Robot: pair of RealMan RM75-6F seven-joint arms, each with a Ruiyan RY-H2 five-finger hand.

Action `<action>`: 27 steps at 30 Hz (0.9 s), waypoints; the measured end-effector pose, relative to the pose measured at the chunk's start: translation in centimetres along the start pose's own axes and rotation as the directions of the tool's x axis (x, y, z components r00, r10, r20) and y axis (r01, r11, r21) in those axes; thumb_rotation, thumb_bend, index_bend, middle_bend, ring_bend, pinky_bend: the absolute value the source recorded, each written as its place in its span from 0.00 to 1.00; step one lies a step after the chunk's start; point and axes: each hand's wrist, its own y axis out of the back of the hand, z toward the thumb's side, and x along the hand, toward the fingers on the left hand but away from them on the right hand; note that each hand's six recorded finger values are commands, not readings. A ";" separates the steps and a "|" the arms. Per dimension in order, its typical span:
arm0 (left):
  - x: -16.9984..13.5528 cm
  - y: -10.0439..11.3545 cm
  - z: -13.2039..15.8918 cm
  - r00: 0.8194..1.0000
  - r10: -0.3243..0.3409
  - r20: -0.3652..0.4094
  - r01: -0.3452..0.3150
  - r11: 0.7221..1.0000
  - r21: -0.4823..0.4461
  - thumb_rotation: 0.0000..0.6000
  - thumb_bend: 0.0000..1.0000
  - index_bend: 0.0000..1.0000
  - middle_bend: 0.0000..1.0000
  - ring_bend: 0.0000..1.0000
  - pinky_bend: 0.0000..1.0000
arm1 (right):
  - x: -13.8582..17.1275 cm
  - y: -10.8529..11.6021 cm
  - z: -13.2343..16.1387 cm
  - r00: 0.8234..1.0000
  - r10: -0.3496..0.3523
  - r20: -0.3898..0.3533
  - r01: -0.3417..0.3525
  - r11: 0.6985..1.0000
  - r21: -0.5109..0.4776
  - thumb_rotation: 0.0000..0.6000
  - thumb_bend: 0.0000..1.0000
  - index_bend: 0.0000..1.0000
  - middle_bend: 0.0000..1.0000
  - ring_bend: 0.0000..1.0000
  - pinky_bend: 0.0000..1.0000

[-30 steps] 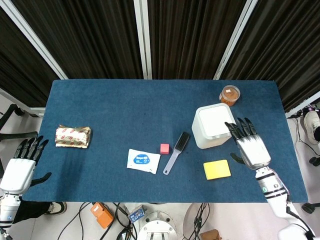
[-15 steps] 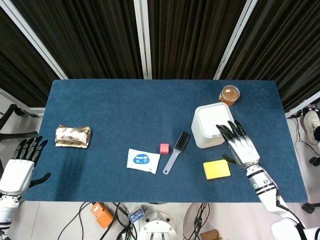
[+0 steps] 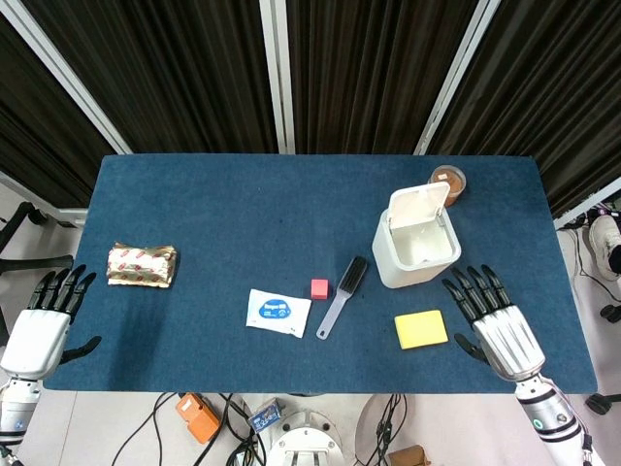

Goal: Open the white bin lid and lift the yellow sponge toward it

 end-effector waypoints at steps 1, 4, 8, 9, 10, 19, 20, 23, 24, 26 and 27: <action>0.0 0.0 0.0 1.000 -0.001 0.000 0.001 1.000 0.001 1.00 0.10 0.00 0.00 0.00 0.00 | 0.4 -0.5 0.0 1.000 0.027 -0.003 -0.027 1.000 0.001 1.00 0.35 0.00 0.07 0.00 0.00; 0.1 -0.2 0.1 1.000 -0.005 0.000 0.005 1.000 0.004 1.00 0.10 0.00 0.00 0.00 0.00 | 1.1 -2.4 -0.1 0.993 0.121 -0.013 -0.121 0.993 0.014 1.00 0.35 0.00 0.07 0.00 0.00; 0.1 -0.3 0.2 1.000 -0.008 -0.001 0.008 1.000 0.007 1.00 0.10 0.00 0.00 0.00 0.00 | 1.1 -5.3 0.0 0.968 0.250 -0.022 -0.250 0.968 0.030 1.00 0.35 0.00 0.07 0.00 0.00; 0.1 -0.2 0.1 1.000 -0.007 -0.002 0.007 1.000 0.006 1.00 0.10 0.00 0.00 0.00 0.00 | 1.0 -6.2 0.1 0.958 0.287 -0.026 -0.286 0.958 0.033 1.00 0.35 0.00 0.07 0.00 0.00; 0.1 -0.2 0.1 1.000 -0.006 -0.003 0.006 1.000 0.005 1.00 0.10 0.00 0.00 0.00 0.00 | 0.9 -6.9 0.2 0.950 0.312 -0.029 -0.311 0.950 0.034 1.00 0.35 0.00 0.07 0.00 0.00; -0.1 0.2 -0.1 1.000 0.003 0.001 -0.003 1.000 -0.008 1.00 0.10 0.00 0.00 0.00 0.00 | -1.9 -11.5 0.9 0.891 0.452 -0.027 -0.452 0.892 0.022 1.00 0.42 0.03 0.09 0.00 0.01; -0.1 0.2 -0.2 1.000 0.005 0.002 -0.005 1.000 -0.010 1.00 0.10 0.00 0.00 0.00 0.00 | -2.2 -11.7 1.0 0.889 0.457 -0.025 -0.456 0.890 0.020 1.00 0.42 0.03 0.09 0.00 0.01; -0.2 0.4 -0.2 1.000 0.010 0.002 -0.010 1.000 -0.014 1.00 0.10 0.00 0.00 0.00 0.00 | -3.3 -12.1 1.0 0.887 0.462 -0.018 -0.462 0.887 0.010 1.00 0.43 0.04 0.10 0.00 0.03; -0.2 0.4 -0.3 1.000 0.010 0.002 -0.010 1.000 -0.015 1.00 0.10 0.00 0.00 0.00 0.00 | -3.6 -12.2 0.9 0.887 0.461 -0.015 -0.461 0.887 0.007 1.00 0.43 0.05 0.10 0.00 0.04; -0.2 0.4 -0.3 1.000 0.011 0.003 -0.011 1.000 -0.015 1.00 0.10 0.00 0.00 0.00 0.00 | -4.0 -12.3 0.8 0.887 0.461 -0.010 -0.461 0.887 0.001 1.00 0.44 0.08 0.13 0.01 0.06; -0.2 0.4 -0.3 1.000 0.010 0.003 -0.010 1.000 -0.015 1.00 0.10 0.00 0.00 0.00 0.00 | -4.2 -12.4 0.7 0.888 0.460 -0.006 -0.460 0.888 -0.004 1.00 0.45 0.12 0.15 0.02 0.08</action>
